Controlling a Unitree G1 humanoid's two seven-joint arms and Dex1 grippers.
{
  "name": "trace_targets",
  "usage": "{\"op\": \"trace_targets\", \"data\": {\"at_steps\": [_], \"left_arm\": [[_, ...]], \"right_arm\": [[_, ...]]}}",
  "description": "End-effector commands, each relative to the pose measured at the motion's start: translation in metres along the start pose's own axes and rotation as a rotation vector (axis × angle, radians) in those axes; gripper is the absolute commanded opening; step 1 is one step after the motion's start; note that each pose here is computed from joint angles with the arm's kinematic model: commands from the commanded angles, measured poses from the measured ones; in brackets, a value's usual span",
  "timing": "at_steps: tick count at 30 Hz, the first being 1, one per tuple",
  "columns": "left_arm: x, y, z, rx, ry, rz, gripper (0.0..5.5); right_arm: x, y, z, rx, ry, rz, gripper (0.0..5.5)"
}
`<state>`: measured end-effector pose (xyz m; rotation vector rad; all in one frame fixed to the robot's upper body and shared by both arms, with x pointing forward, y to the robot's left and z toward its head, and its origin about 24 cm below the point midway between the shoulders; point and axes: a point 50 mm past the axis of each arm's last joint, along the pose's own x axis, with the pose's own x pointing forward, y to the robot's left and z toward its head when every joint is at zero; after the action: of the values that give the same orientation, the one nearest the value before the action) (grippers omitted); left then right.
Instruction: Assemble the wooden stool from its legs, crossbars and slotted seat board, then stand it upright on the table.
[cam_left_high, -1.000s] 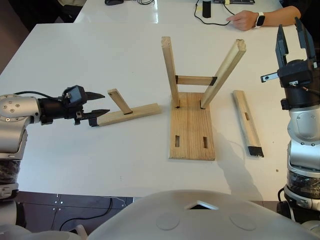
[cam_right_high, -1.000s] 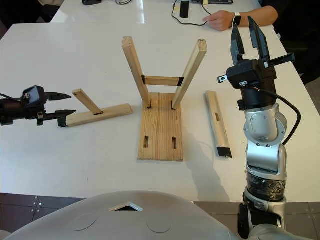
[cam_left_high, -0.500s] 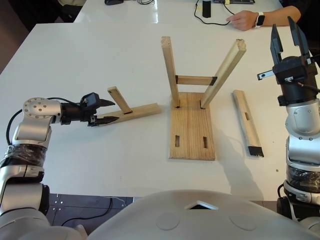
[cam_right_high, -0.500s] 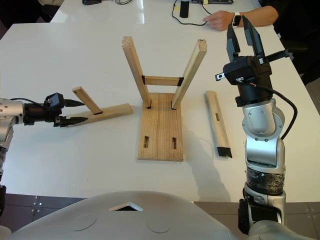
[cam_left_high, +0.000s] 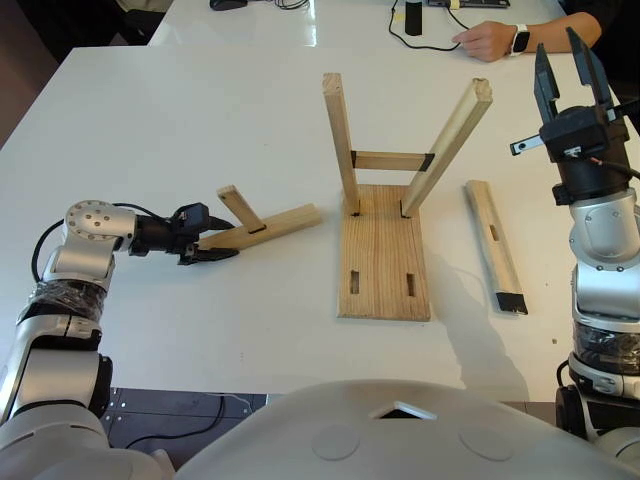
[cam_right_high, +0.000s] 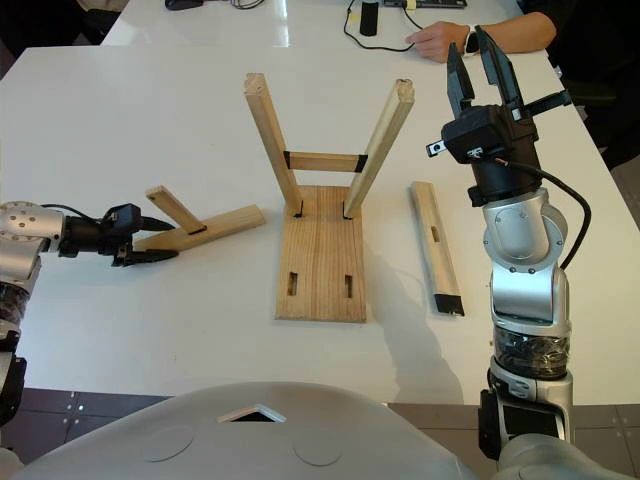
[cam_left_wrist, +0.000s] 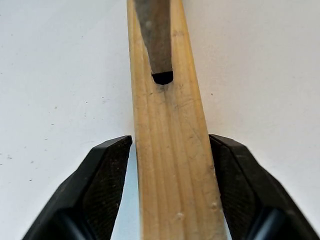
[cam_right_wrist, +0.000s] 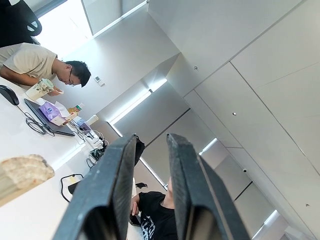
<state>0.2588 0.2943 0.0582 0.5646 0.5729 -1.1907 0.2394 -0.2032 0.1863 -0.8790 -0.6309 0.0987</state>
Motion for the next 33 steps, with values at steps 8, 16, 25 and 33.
{"op": "trace_targets", "data": {"at_steps": [8, 16, 25, 33], "left_arm": [[-0.01, 0.008, 0.006, -0.077, -0.122, 0.108, 2.04], [-0.071, 0.035, 0.097, -0.071, -0.623, 0.346, 2.04], [-0.08, -0.008, 0.213, 0.103, -0.997, 0.109, 2.04], [-0.043, -0.049, 0.235, 0.077, -1.006, -0.234, 2.04]], "right_arm": [[0.006, -0.011, -0.001, 0.005, -0.012, -0.013, 1.13], [0.019, -0.063, -0.021, 0.62, 0.067, -0.169, 1.13], [0.024, -0.043, 0.033, 1.124, -0.125, 0.415, 1.53], [0.024, -0.016, 0.063, 1.175, -0.162, 0.755, 2.05]]}}
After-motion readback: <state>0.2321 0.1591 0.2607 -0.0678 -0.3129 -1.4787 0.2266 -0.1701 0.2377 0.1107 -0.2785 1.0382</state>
